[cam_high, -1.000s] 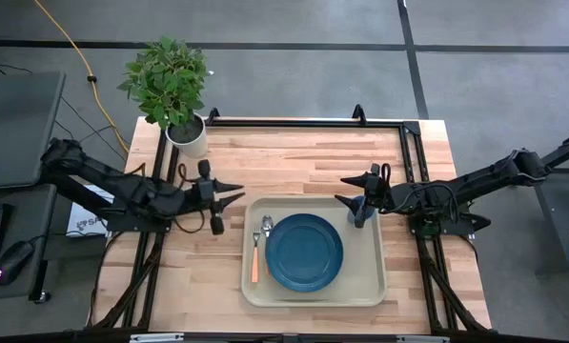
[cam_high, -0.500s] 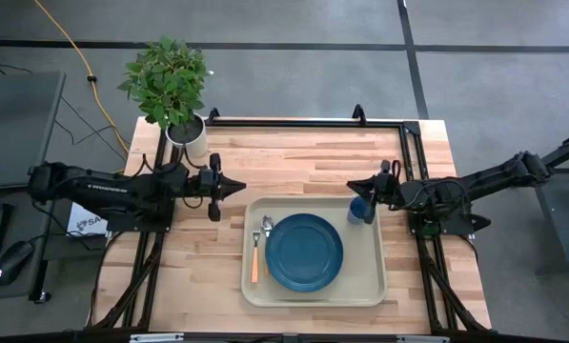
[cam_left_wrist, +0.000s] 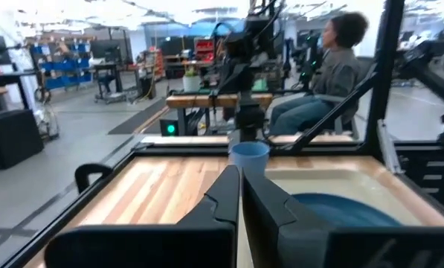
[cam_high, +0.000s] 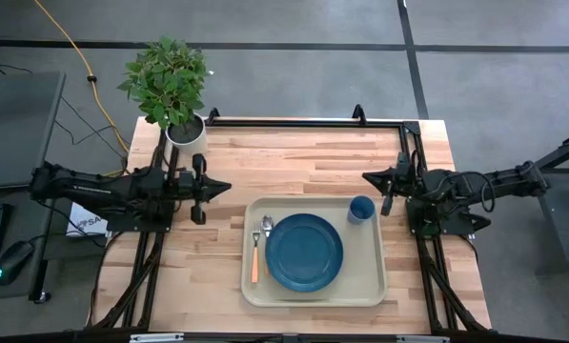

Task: Pick and place plate/cup/fork/spoon on tray
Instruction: Return to Home Position

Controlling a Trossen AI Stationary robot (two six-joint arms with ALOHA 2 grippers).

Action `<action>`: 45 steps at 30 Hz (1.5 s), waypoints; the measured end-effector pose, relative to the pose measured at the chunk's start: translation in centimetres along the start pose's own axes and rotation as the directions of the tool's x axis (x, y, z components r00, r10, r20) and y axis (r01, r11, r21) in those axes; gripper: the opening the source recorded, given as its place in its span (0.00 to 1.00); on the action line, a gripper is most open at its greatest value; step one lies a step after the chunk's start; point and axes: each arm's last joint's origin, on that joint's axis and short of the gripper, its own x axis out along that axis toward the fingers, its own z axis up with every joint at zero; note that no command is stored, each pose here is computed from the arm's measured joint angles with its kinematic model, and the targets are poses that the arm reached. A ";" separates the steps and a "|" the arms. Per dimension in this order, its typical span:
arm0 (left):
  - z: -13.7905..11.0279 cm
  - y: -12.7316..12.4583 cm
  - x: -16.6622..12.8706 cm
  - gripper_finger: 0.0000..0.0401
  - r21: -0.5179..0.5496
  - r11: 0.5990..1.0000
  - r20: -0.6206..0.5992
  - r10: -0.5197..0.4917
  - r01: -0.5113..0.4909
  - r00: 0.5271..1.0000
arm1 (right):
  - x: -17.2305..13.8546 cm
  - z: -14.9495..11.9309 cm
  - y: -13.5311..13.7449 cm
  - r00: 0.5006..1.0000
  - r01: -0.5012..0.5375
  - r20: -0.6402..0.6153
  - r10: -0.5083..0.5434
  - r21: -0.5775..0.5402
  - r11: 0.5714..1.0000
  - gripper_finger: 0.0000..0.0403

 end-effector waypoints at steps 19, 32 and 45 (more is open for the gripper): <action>0.2 -1.0 -1.4 0.00 0.066 0.998 -0.009 0.001 0.000 1.000 | 0.4 -0.1 -0.3 0.994 -0.107 -0.039 0.106 -0.044 0.993 0.00; -2.5 -0.4 -4.3 0.00 -0.018 1.000 0.013 0.002 -0.002 1.000 | 0.3 -0.6 -0.3 0.988 -0.131 -0.087 0.130 -0.006 0.991 0.00; -2.5 -0.1 -5.5 0.00 -0.042 0.999 0.051 -0.017 0.019 0.999 | 0.3 -0.6 -0.3 0.989 -0.122 -0.084 0.123 0.021 0.992 0.00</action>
